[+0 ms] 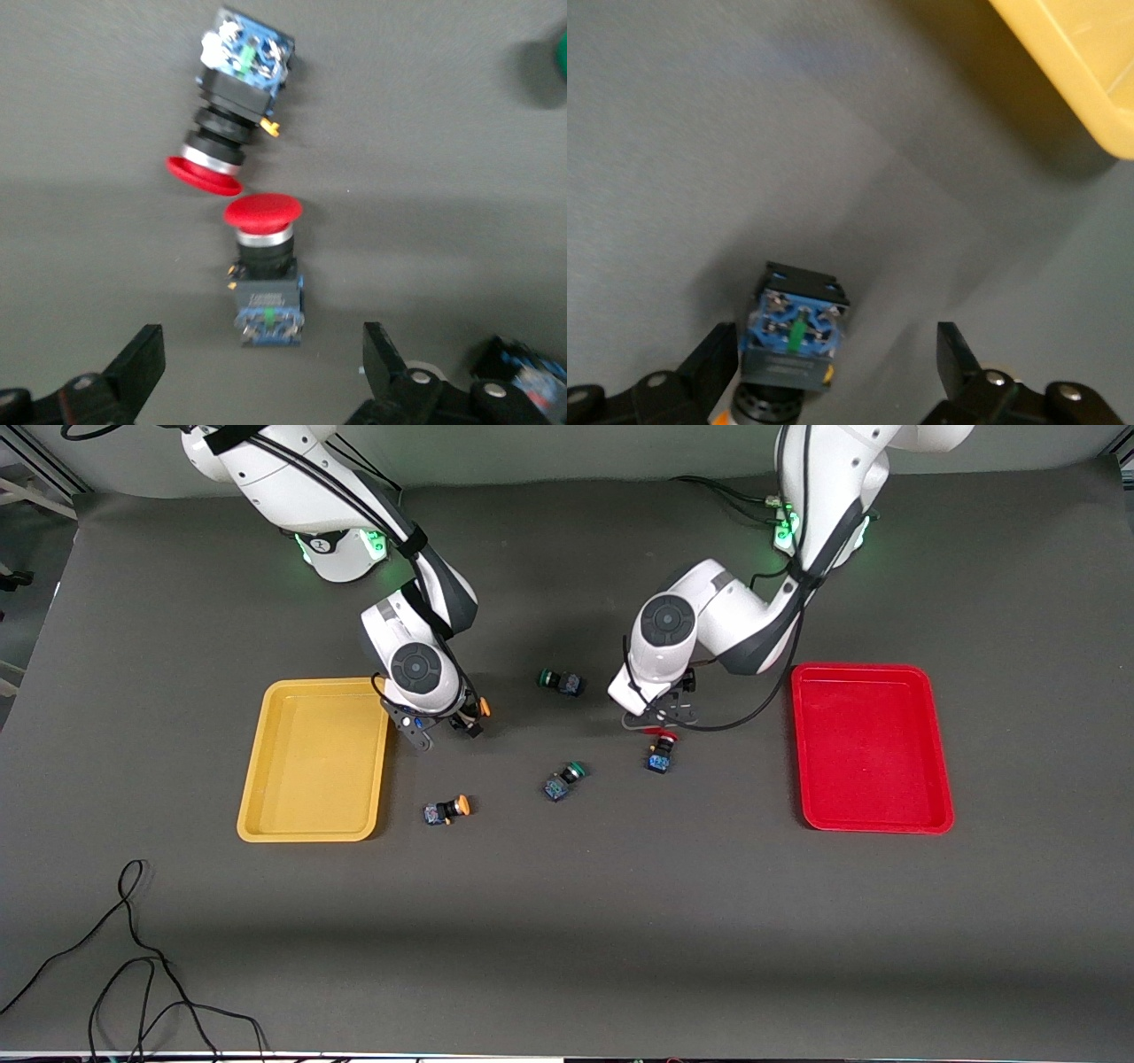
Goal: Place red and yellow buttons in trays
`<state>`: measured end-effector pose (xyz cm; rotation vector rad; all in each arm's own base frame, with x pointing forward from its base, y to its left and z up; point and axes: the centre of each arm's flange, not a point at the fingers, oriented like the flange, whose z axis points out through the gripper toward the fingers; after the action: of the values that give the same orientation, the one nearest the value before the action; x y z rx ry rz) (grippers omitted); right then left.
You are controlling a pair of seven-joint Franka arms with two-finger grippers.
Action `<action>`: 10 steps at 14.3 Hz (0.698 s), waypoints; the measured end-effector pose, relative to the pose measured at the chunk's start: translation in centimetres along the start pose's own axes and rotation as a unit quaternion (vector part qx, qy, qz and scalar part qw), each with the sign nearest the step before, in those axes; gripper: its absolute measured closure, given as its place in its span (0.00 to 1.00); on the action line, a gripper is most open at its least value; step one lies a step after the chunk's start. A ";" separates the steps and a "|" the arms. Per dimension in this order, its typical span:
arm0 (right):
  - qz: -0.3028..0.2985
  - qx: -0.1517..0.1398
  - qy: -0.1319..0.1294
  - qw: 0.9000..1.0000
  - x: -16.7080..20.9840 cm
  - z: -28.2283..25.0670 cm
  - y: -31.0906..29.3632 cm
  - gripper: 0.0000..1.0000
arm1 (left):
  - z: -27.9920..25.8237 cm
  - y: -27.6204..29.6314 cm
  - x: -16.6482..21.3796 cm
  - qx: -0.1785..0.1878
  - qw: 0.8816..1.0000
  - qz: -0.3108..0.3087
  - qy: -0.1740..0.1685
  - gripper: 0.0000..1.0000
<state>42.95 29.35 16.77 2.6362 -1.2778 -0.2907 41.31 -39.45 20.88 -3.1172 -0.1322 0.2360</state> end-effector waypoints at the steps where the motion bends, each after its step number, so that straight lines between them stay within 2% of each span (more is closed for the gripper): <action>1: 0.000 -0.001 -0.001 1.000 -0.1 0.1 0.0 0.04 | 1.0 0.1 0.1 -0.002 1.000 -0.002 -0.003 0.00; 3: 0.001 0.001 -0.001 1.000 0.0 0.0 0.0 0.26 | 2.0 0.1 0.1 -0.002 1.000 -0.008 -0.008 0.04; 4: 0.001 0.002 -0.001 1.000 0.0 0.0 0.0 0.39 | 2.2 0.1 0.1 -0.001 1.000 -0.010 -0.009 0.14; 6: 0.001 0.006 -0.001 1.000 0.0 -0.5 -0.2 0.57 | 2.6 0.1 0.1 0.000 1.000 -0.013 -0.012 0.39; 7: 0.001 0.010 0.000 1.000 0.0 -1.0 -0.4 0.58 | 2.8 0.1 0.1 0.001 1.000 -0.014 -0.014 0.47; 8: 0.001 0.011 0.000 1.000 0.0 -1.9 -0.6 0.58 | 2.8 0.1 0.1 0.001 1.000 -0.015 -0.014 0.59; 10: -0.004 0.005 -0.001 1.000 0.7 -5.3 -0.9 0.58 | 2.5 0.2 0.5 -0.002 1.000 -0.018 -0.011 0.59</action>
<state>45.40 29.82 21.53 2.6501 -1.2730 -0.2905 41.41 -39.56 18.36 -3.1131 -0.1896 0.2691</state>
